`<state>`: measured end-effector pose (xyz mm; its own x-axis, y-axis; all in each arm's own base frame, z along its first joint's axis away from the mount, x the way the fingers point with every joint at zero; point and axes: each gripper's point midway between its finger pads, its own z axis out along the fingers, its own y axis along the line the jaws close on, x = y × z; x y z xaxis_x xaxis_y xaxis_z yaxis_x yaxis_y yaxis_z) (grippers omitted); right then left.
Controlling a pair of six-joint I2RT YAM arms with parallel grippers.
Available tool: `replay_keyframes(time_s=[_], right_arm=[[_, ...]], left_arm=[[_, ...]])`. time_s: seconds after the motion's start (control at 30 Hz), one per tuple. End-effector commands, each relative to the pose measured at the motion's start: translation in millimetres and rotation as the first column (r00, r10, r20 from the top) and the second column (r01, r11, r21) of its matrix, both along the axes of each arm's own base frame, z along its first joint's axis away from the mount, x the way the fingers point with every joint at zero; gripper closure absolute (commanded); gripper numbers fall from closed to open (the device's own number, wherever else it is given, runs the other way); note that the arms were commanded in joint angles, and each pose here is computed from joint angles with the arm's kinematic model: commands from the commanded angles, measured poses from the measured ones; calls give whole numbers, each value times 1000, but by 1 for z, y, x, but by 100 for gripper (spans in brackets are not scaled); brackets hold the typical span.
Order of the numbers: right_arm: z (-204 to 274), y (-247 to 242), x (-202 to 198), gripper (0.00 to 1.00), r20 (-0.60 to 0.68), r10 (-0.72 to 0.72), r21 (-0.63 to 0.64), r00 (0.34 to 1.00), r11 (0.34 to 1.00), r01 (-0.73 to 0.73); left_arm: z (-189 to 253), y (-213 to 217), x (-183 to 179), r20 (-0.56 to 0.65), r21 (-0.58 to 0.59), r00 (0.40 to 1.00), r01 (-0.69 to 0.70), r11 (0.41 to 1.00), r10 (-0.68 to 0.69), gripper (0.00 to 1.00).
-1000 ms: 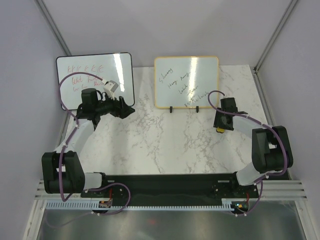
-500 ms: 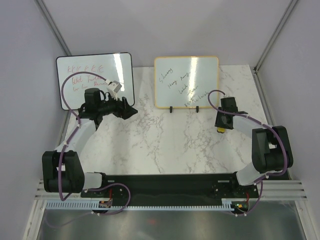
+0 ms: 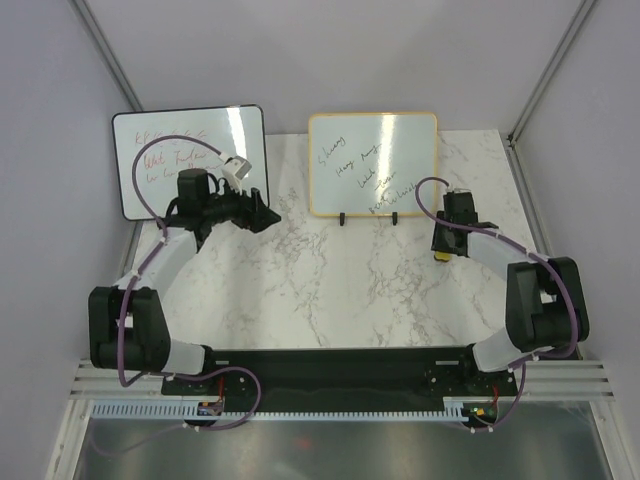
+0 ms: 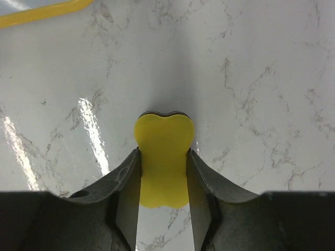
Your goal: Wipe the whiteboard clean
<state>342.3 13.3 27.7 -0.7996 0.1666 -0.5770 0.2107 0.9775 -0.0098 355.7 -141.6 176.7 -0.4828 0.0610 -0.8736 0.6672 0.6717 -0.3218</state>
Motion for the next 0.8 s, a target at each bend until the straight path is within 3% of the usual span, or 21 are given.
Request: replay_keyframes(time_s=[0.0, 0.07, 0.2, 0.23, 0.33, 0.43, 0.6, 0.77], right_arm=[[38, 4, 19, 100, 127, 66, -13, 990, 998, -65], [57, 10, 25, 100, 205, 93, 2, 974, 995, -95], [90, 25, 33, 100, 366, 159, 32, 917, 983, -183], [112, 31, 42, 100, 454, 171, 33, 874, 977, -209], [133, 55, 47, 100, 559, 254, 55, 789, 938, -341], [148, 69, 54, 100, 616, 310, 39, 724, 906, -421], [172, 81, 73, 100, 693, 311, 39, 650, 884, -465], [187, 78, 87, 100, 726, 295, 5, 622, 902, -433]], left_arm=[[12, -17, 22, 41, 12, 999, 29, 1000, -30, 18], [18, -24, 38, 68, 29, 998, 15, 999, -17, 18], [12, -35, 79, -15, -34, 999, -35, 999, 35, 23], [6, -40, 95, -32, -43, 999, -26, 999, 25, 23], [5, -51, 115, -21, -88, 1000, 12, 996, -14, 23], [9, -63, 144, -12, -131, 999, 43, 991, -45, 23], [-16, -81, 162, -62, -156, 994, 84, 984, -94, 22], [-20, -94, 170, -72, -195, 980, 170, 966, -187, 25]])
